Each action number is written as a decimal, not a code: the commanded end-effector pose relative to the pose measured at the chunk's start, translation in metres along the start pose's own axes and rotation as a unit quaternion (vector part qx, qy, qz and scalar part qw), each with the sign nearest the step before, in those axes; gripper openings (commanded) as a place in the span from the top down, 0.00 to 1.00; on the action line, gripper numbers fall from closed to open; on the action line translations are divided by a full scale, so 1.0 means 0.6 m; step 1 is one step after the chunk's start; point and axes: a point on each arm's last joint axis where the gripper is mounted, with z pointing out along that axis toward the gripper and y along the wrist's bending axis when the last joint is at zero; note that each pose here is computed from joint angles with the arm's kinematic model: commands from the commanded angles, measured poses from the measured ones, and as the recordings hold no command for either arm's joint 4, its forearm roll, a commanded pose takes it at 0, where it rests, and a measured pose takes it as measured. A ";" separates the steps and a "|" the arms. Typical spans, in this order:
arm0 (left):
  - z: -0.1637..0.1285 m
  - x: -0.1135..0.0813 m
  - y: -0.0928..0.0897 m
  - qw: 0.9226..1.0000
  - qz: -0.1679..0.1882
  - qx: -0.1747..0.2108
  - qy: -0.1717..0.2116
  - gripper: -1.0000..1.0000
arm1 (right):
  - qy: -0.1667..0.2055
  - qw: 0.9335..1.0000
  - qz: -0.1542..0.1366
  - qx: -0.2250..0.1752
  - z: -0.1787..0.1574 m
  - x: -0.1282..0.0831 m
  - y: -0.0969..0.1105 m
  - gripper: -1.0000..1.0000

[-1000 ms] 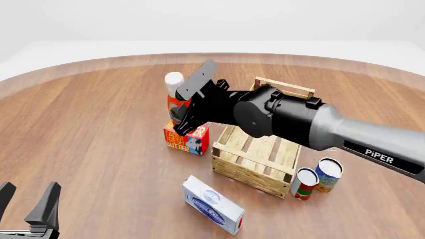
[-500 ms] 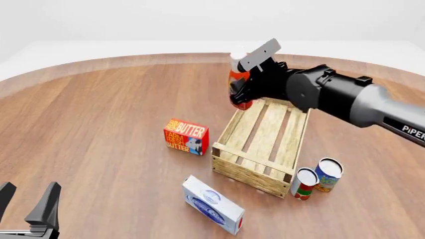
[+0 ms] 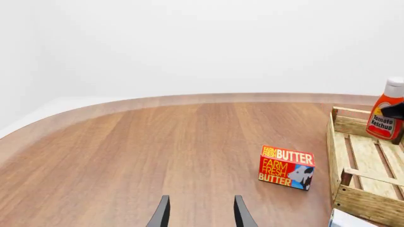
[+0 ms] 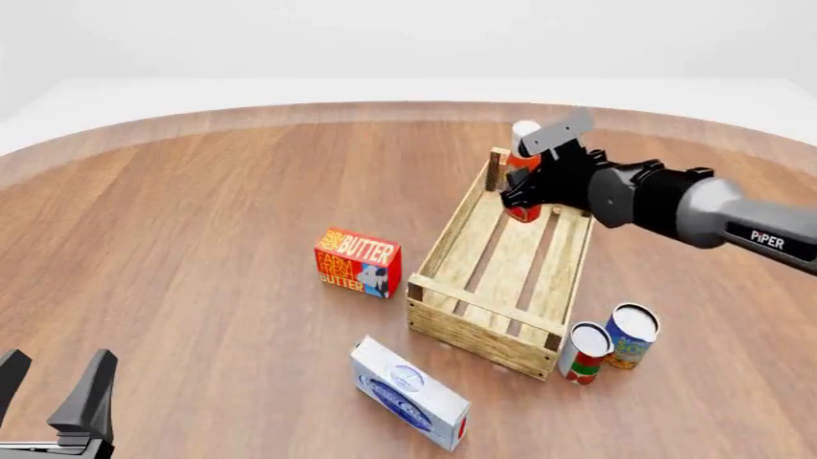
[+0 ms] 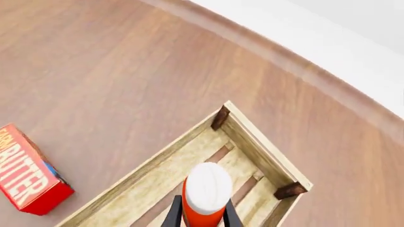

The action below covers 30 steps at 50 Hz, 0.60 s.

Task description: Pick up the ketchup, and put it in the wooden tray.

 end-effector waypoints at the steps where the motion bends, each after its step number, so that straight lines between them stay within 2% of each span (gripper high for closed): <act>1: 0.000 0.000 0.000 1.000 0.000 0.000 0.000 0.00 | 0.000 0.999 0.029 0.020 0.031 0.040 -0.021 1.00; 9: 0.000 0.000 0.000 1.000 0.000 0.000 0.000 0.00 | 0.001 0.999 0.034 0.023 0.048 0.062 -0.020 1.00; 30: 0.000 0.000 0.000 1.000 0.000 0.000 0.000 0.00 | 0.012 0.999 0.047 0.009 0.082 0.106 0.011 1.00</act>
